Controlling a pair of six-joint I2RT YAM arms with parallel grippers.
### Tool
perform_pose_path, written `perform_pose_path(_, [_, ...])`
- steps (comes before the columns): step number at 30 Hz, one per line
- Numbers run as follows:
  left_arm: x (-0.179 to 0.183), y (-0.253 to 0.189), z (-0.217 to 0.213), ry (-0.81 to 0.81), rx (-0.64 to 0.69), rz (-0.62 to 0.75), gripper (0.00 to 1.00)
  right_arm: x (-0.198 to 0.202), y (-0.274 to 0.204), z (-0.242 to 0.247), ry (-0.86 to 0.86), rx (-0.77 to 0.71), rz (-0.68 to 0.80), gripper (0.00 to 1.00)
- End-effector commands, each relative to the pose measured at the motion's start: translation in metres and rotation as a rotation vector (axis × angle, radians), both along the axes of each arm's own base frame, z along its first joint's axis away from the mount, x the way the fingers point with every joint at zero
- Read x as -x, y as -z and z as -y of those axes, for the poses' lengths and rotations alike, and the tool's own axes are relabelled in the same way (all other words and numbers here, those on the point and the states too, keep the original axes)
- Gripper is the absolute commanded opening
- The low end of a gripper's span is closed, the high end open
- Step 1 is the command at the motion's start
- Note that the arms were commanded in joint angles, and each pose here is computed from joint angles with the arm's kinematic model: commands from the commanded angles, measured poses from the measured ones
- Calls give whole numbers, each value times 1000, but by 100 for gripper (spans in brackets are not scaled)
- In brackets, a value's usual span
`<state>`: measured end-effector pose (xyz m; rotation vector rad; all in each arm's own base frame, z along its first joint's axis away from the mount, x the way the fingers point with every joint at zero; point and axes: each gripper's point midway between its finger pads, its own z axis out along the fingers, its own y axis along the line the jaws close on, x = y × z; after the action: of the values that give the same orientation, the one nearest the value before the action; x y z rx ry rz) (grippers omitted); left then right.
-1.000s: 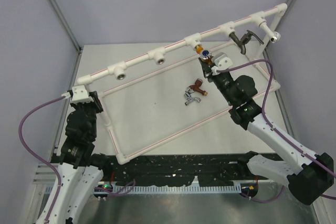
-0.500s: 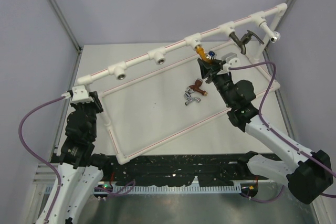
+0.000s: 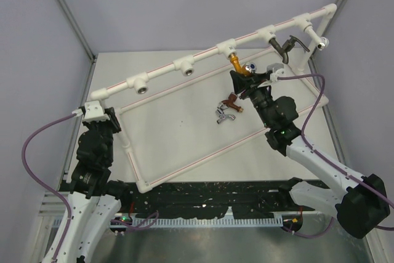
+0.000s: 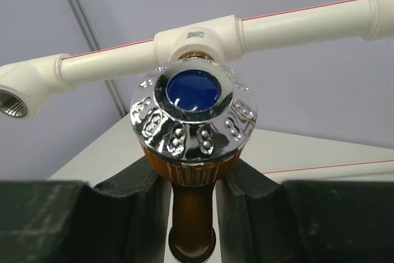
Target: Install the water faucets
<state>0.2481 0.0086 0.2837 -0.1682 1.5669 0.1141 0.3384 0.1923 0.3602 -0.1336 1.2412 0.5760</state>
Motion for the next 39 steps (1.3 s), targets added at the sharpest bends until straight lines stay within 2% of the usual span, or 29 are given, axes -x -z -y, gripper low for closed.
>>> perform_pose_path(1, [2,-6,17,88,40,30,0,-3,-25,9,18,-63,-16,5])
perform_pose_path(20, [4,-7,17,88,44,37,0,-2,-30,4,-92,-404,-196,5])
perform_pose_path(34, [5,-9,17,91,48,45,0,-2,-31,-2,-197,-757,-318,5])
perform_pose_path(39, [5,-8,18,93,47,42,0,0,-29,1,-162,-856,-330,5])
